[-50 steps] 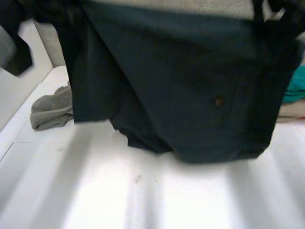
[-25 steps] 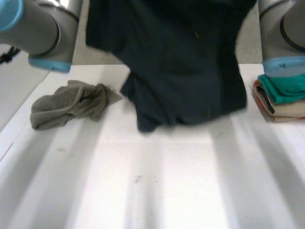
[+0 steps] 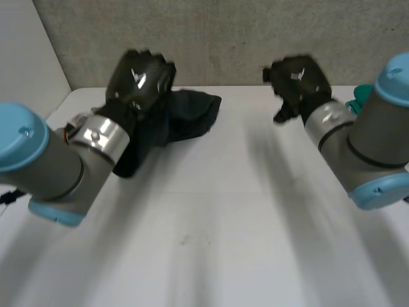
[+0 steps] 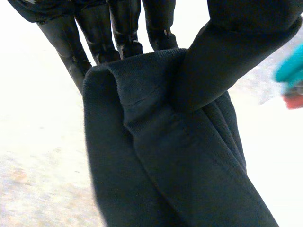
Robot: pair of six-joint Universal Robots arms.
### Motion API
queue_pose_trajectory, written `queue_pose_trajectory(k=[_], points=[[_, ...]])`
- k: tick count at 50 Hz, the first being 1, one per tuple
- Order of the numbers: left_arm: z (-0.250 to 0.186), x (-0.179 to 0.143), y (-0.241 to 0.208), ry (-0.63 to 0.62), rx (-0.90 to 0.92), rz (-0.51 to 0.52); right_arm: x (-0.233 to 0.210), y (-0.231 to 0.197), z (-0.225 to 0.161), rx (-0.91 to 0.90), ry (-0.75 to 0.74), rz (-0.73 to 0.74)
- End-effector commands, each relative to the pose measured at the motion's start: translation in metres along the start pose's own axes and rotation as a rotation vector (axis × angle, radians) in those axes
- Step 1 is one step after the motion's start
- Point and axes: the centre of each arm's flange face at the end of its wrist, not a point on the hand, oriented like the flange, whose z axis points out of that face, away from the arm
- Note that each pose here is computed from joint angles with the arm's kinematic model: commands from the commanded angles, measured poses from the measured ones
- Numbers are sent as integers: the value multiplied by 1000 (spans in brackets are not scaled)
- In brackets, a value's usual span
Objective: Fold the laundry.
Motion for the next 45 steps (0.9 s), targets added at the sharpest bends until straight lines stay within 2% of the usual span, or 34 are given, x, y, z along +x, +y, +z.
queue_pose_trajectory(k=[1, 6, 13, 19, 21, 25, 27, 36, 41, 45], points=[[-32, 21, -10, 119, -61, 27, 6, 22, 6, -65, -36, 5], [-48, 26, -36, 150, -77, 29, 7, 17, 14, -21, -79, 9], [-66, 28, -68, 167, -74, 22, -13, 44, 20, -69, -138, 60], [-78, 38, -90, 192, -27, 13, -35, 78, 28, -117, -169, 256], [-80, 40, -95, 199, -15, 9, -54, 97, 29, -152, -206, 333], [-83, 44, -99, 206, -9, 5, -85, 114, 23, -203, -247, 393], [-83, 45, -98, 200, -16, 5, -86, 112, 23, -198, -245, 396], [-81, 44, -94, 179, -33, 11, -35, 58, 12, -156, -64, 361], [-79, 43, -94, 175, -27, 13, 18, 70, -21, -319, 82, 397], [-77, 42, -97, 170, -18, 14, 12, 98, -49, -467, 73, 428]])
